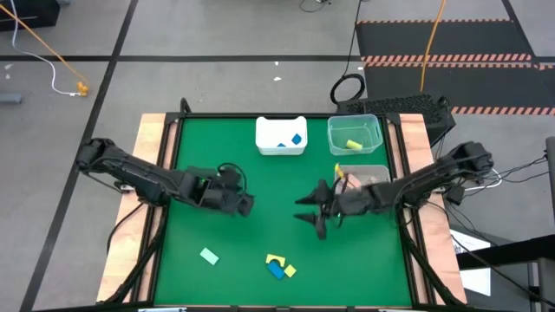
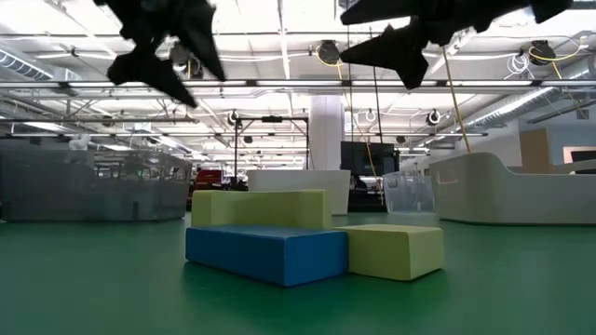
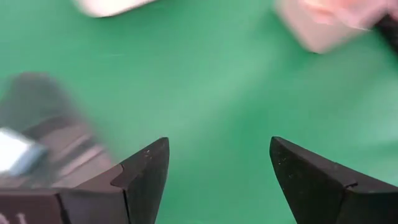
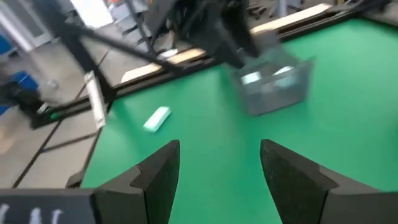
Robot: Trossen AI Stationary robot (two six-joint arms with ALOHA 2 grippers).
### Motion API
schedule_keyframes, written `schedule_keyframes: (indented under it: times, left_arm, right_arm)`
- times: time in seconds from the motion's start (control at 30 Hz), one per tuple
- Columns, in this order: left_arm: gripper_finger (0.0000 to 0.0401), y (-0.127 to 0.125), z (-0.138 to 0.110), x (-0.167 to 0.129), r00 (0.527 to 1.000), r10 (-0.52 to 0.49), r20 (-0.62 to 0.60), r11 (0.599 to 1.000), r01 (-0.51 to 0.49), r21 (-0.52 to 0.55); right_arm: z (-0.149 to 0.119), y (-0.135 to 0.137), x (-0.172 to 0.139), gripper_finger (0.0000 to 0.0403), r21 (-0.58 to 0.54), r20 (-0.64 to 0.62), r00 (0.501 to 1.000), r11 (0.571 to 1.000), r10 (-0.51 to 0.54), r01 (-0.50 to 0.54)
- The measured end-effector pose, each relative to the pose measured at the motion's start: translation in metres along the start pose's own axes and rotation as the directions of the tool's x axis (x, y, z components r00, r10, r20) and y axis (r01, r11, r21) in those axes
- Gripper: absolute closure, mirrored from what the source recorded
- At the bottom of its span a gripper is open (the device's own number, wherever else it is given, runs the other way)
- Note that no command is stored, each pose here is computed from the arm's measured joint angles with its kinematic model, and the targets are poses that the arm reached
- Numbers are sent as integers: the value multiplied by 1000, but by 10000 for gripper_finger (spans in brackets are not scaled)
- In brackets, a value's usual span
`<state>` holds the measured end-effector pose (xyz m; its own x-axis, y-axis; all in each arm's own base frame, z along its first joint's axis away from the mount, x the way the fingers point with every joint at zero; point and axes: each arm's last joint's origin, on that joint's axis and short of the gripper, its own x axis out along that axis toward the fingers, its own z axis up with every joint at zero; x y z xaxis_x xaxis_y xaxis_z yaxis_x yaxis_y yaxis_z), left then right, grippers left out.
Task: Sort & place blocks by color
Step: Put the top green block into the transparent bin
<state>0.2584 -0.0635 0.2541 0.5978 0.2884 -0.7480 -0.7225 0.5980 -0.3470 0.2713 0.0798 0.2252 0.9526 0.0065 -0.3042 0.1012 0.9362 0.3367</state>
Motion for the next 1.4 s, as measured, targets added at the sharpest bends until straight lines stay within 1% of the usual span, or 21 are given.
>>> schedule_keyframes:
  times: [0.1, 0.2, 0.27, 0.33, 0.47, 0.63, 0.7, 0.9, 1.0, 1.13, 1.2, 1.4]
  left_arm:
    - [125, -15, -7, -6, 992, -127, 11, 990, 126, 68]
    - [126, -27, -14, -14, 974, -225, 20, 967, 220, 127]
    - [126, -33, -21, -19, 962, -272, 17, 951, 266, 159]
    - [126, -36, -27, -24, 954, -301, 7, 939, 295, 178]
    - [126, -41, -38, -32, 939, -343, -13, 921, 339, 192]
    - [125, -45, -49, -40, 924, -379, -36, 907, 379, 183]
    - [126, -46, -53, -43, 920, -389, -47, 900, 391, 193]
    - [125, -48, -62, -49, 910, -408, -69, 886, 413, 213]
    - [126, -49, -65, -51, 907, -414, -76, 881, 421, 218]
    - [126, -49, -68, -53, 904, -418, -85, 876, 426, 225]
    - [125, -49, -69, -53, 904, -419, -88, 874, 428, 228]
    - [126, -49, -70, -54, 903, -421, -91, 873, 430, 230]
  right_arm:
    - [-10, 18, 11, 190, -42, -40, 999, 999, 23, -25]
    - [-21, 33, 20, 190, -120, -45, 999, 993, -12, 6]
    - [-28, 40, 26, 190, -155, -52, 998, 988, -33, 24]
    - [-37, 47, 32, 190, -169, -76, 997, 986, -27, 14]
    - [-51, 59, 43, 190, -156, -95, 995, 988, -2, -13]
    - [-66, 68, 59, 190, -80, -127, 992, 997, 1, -12]
    - [-71, 71, 63, 190, -87, -138, 990, 996, 1, -13]
    - [-81, 79, 74, 190, -152, -157, 988, 988, 8, -32]
    - [-91, 79, 78, 190, -159, -204, 978, 985, 31, -64]
    - [-105, 77, 85, 190, -76, -247, 967, 993, 68, -89]
    - [-112, 76, 88, 190, -64, -251, 966, 994, 69, -88]
    - [-121, 73, 93, 190, -145, -254, 965, 984, 64, -104]
